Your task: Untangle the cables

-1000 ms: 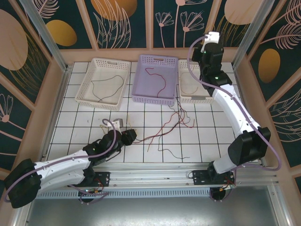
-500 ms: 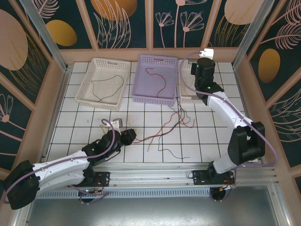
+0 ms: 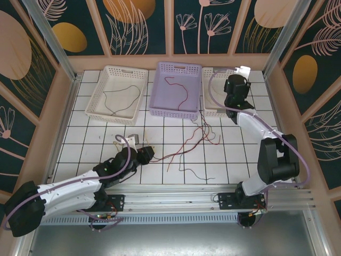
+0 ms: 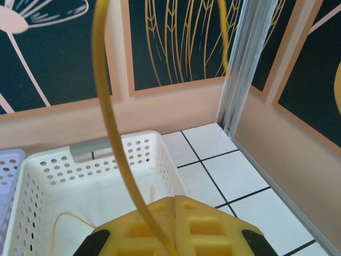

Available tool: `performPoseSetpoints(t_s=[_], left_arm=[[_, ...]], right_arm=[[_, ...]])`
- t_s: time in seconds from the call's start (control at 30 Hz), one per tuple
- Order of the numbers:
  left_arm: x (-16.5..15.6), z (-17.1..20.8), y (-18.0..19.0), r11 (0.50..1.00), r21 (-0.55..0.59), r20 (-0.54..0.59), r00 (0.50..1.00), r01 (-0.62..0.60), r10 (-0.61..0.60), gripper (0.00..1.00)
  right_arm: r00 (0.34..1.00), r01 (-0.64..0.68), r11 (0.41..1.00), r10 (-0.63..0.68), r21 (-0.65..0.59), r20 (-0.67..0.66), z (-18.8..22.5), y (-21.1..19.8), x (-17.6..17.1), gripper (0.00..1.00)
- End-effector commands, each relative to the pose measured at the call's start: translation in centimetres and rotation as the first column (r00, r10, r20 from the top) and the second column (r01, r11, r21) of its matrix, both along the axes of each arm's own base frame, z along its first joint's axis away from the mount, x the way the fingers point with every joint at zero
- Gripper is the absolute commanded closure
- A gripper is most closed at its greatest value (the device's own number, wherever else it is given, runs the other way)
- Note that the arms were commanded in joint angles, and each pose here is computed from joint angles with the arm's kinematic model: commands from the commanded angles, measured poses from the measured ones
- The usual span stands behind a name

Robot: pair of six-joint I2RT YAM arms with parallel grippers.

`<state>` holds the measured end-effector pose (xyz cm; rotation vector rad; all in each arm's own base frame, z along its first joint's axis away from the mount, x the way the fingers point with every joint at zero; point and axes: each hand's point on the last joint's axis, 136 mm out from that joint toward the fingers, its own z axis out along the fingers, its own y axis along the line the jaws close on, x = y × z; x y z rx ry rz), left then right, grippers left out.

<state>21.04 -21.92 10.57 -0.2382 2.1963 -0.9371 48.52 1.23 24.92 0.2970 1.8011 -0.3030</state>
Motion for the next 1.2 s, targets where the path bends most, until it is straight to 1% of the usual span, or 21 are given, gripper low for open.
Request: performPoseSetpoints(t_s=[0.0, 0.13, 0.27, 0.4, 0.53, 0.6, 0.7, 0.83, 1.07, 1.17], left_arm=[[0.0, -0.3, 0.1, 1.0, -0.001, -0.003, 1.0, -0.006, 0.006, 0.72], [-0.1, -0.5, 0.1, 1.0, 0.002, -0.006, 1.0, -0.006, 0.006, 0.73], [-0.1, -0.6, 0.2, 1.0, 0.003, -0.007, 1.0, -0.01, 0.01, 0.73], [-0.1, -0.8, 0.2, 1.0, 0.004, -0.011, 1.0, -0.011, 0.011, 0.73], [0.0, -0.8, 0.0, 1.0, 0.006, -0.011, 1.0, -0.007, 0.007, 0.73], [0.0, -0.8, 0.0, 1.0, 0.005, -0.011, 1.0, -0.006, 0.006, 0.73], [0.0, -0.8, 0.0, 1.0, 0.005, -0.012, 1.0, -0.006, 0.006, 0.73], [0.0, -0.9, 0.1, 1.0, 0.006, -0.013, 1.0, -0.011, 0.011, 0.73], [-0.1, -0.7, 0.3, 1.0, -0.001, -0.009, 1.0, -0.013, 0.013, 0.72], [-0.1, -0.7, 0.3, 1.0, -0.001, -0.008, 1.0, -0.012, 0.012, 0.72]], right_arm=[[0.999, -0.009, 0.999, 0.01, 0.031, -0.039, -1.6, 0.4, 1.9, 1.0], [0.986, -0.021, 0.999, 0.028, 0.045, -0.164, -5.3, 1.0, 3.4, 1.0], [0.965, -0.019, 0.997, 0.039, 0.08, -0.26, -8.3, 1.1, 4.1, 1.0], [0.927, -0.033, 0.992, 0.075, 0.121, -0.367, -11.5, 1.8, 4.8, 1.0], [0.908, -0.038, 0.985, 0.104, 0.167, -0.405, -12.7, 2.3, 4.9, 1.0], [0.899, -0.04, 0.981, 0.119, 0.192, -0.422, -12.9, 2.5, 5.2, 1.0], [0.89, -0.046, 0.975, 0.138, 0.215, -0.434, -12.7, 2.9, 5.2, 0.87], [0.897, -0.062, 0.965, 0.166, 0.256, -0.41, -10.9, 3.5, 4.9, 0.72], [0.917, -0.082, 0.96, 0.177, 0.267, -0.358, -7.4, 4.1, 4.0, 0.63], [0.924, -0.105, 0.956, 0.196, 0.275, -0.329, -6.0, 4.8, 3.4, 0.61]])
